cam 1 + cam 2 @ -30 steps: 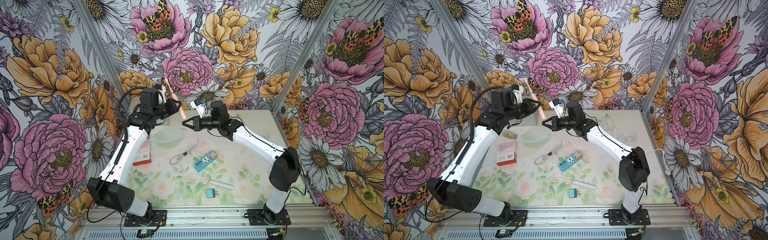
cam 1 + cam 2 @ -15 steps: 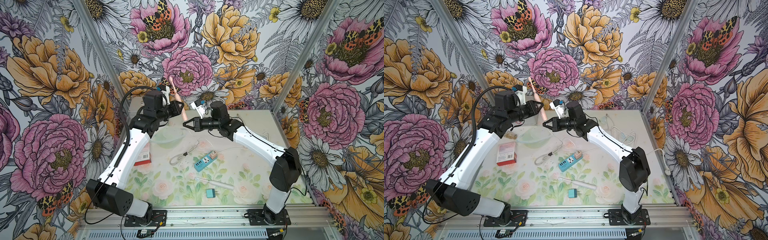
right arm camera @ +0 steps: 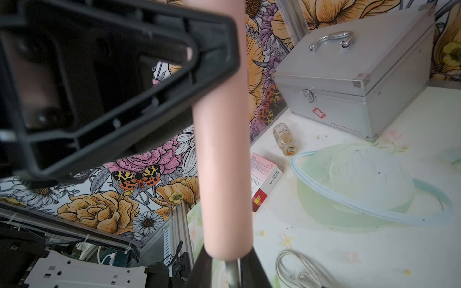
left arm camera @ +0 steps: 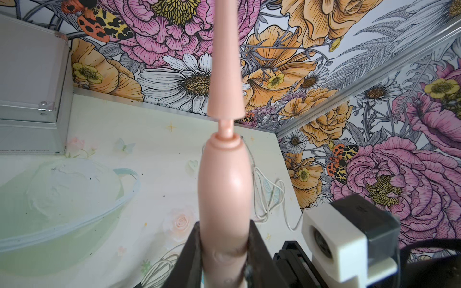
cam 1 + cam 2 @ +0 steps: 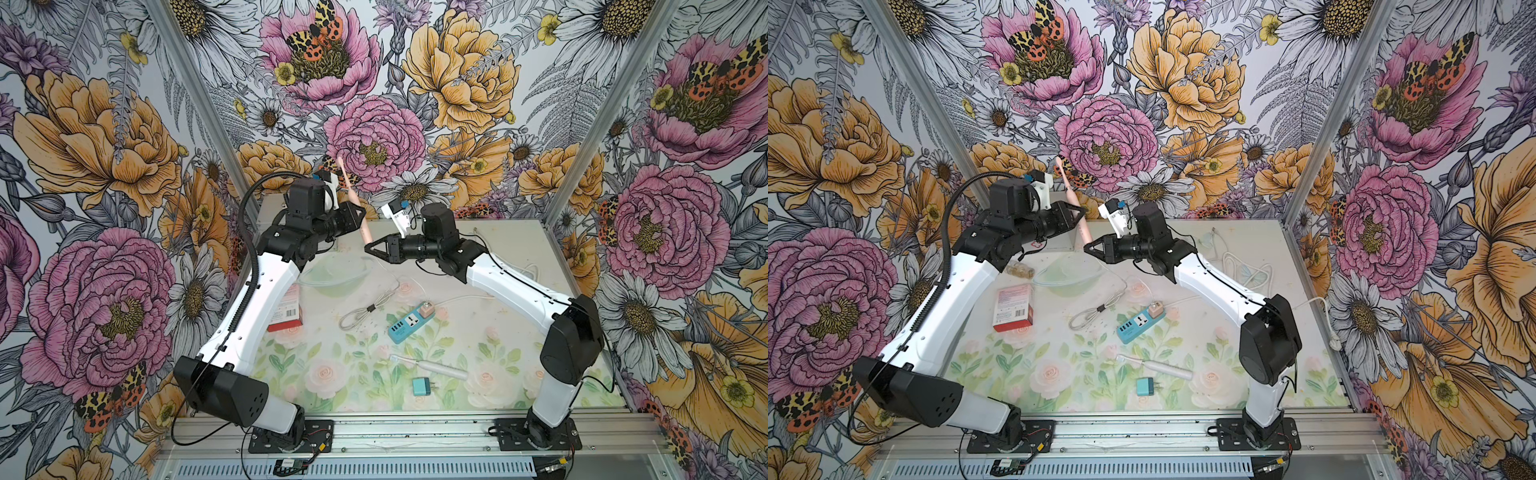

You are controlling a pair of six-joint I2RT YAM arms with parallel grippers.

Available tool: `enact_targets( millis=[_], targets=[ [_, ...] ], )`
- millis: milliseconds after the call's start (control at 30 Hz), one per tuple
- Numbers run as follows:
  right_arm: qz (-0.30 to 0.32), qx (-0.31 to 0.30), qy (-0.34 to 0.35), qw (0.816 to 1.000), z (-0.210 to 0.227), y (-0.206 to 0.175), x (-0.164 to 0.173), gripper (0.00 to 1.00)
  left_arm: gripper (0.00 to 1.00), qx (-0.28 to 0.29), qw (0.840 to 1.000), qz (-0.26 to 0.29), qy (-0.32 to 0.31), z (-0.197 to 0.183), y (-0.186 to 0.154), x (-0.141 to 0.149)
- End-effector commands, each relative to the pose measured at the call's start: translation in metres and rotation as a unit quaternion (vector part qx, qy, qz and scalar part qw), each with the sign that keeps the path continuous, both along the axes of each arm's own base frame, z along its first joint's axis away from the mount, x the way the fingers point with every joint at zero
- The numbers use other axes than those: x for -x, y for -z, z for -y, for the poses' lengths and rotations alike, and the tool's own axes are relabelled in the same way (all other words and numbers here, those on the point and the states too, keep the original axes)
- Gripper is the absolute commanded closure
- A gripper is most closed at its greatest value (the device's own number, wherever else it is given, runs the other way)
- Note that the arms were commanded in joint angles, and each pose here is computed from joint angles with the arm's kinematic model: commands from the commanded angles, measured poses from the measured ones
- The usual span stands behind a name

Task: Charge the electric toothbrush
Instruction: Insert the charging cable into the electric toothbrush.

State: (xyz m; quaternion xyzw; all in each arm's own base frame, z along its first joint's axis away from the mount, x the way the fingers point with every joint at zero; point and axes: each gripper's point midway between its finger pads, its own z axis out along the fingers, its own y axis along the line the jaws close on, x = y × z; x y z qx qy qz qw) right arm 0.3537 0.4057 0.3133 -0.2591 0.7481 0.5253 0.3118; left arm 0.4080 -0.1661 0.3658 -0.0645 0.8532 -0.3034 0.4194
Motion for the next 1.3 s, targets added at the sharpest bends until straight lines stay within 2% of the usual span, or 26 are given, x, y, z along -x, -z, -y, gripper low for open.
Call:
enact_targets(
  millis=[0, 200, 500, 733, 1000, 1267],
  targets=[
    [0.025, -0.002, -0.001, 1.0, 0.004, -0.004, 0.006, 0.73, 1.0, 0.002, 0.999, 0.0, -0.041, -0.019, -0.006, -0.009],
    [0.016, 0.011, -0.007, 1.0, 0.004, 0.014, 0.009, 0.74, 1.0, 0.018, 0.999, 0.012, -0.05, -0.024, -0.015, -0.016],
    [0.062, 0.008, 0.016, 0.998, -0.001, -0.006, -0.009, 0.73, 1.0, 0.024, 0.999, 0.006, -0.036, -0.015, -0.012, -0.01],
    [0.069, 0.003, 0.018, 0.997, -0.007, -0.012, -0.014, 0.83, 1.0, 0.025, 0.999, -0.002, -0.035, -0.014, -0.006, -0.01],
    [0.05, 0.015, 0.011, 0.999, -0.009, 0.009, -0.011, 0.75, 1.0, 0.027, 0.999, -0.002, -0.039, -0.018, -0.007, -0.014],
    [0.042, 0.019, 0.0, 0.999, -0.017, 0.019, -0.011, 0.77, 1.0, 0.032, 0.999, -0.001, -0.038, -0.017, -0.01, -0.014]
  ],
)
